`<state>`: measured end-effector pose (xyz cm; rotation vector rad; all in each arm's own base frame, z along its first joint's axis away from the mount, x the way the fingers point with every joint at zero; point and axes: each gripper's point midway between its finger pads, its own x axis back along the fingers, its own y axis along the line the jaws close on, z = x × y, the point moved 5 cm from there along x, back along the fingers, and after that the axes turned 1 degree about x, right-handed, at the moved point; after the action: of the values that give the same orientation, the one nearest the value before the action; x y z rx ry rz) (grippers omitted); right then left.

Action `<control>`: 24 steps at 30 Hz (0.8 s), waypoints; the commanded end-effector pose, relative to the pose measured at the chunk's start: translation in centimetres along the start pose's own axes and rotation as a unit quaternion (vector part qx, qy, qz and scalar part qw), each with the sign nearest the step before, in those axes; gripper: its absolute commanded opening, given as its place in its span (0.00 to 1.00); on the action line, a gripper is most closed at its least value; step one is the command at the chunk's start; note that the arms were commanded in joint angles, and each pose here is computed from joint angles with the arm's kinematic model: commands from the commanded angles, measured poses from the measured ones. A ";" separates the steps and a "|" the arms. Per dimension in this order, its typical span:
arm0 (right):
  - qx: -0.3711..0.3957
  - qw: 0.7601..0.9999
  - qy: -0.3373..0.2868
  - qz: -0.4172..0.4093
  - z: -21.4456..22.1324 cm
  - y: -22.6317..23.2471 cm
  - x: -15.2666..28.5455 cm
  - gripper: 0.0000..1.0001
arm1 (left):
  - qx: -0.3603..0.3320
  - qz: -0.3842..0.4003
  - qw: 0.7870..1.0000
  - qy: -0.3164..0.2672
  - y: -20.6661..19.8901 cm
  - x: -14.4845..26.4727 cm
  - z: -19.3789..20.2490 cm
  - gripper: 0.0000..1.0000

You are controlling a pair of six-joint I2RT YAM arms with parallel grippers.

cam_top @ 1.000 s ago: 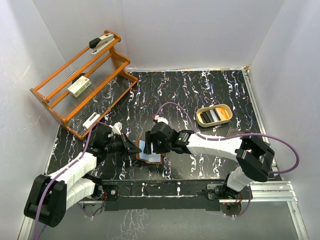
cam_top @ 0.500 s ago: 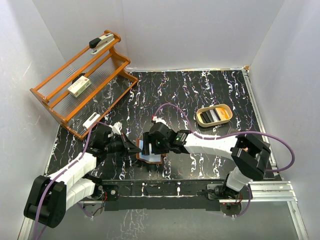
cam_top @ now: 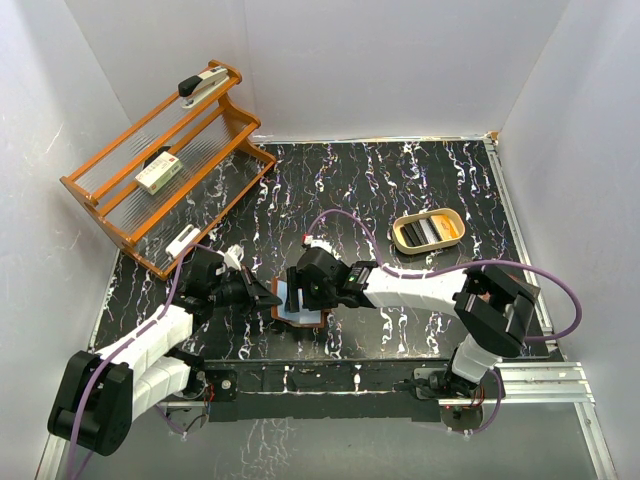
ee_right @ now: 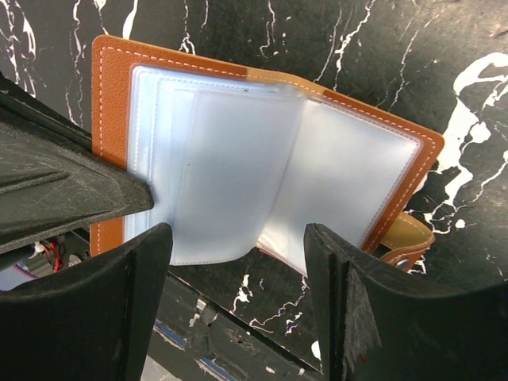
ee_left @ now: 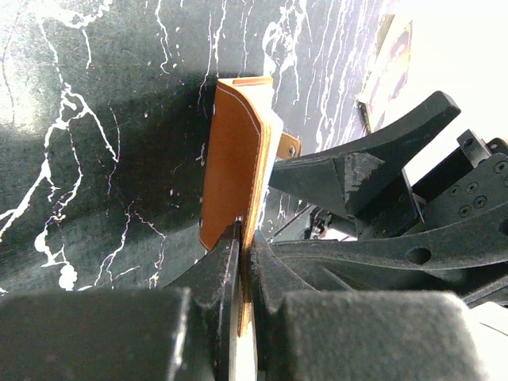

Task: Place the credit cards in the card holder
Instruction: Open the card holder at the center of the board.

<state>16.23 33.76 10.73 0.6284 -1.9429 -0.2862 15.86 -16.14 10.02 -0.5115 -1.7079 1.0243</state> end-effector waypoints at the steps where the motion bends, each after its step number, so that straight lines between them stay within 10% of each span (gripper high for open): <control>1: -0.002 0.999 -0.035 0.010 -1.2 0.1 1.1 0.66 | -0.014 0.003 1.000 0.003 -0.7 0.2 -0.2 0.00; 17: 0.016 0.990 -0.041 0.136 -1.2 -3.5 2.7 0.60 | -0.022 -0.011 1.000 0.004 -0.5 0.1 -0.4 0.00; 24: 0.008 0.991 -0.020 0.133 -0.8 -3.1 2.1 0.58 | -0.039 -0.033 0.998 0.020 -1.2 0.6 -0.8 0.26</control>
<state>16.34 28.90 9.15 0.3490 -2.0026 -0.0684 16.01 -15.81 9.72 -0.4750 -1.7120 0.9533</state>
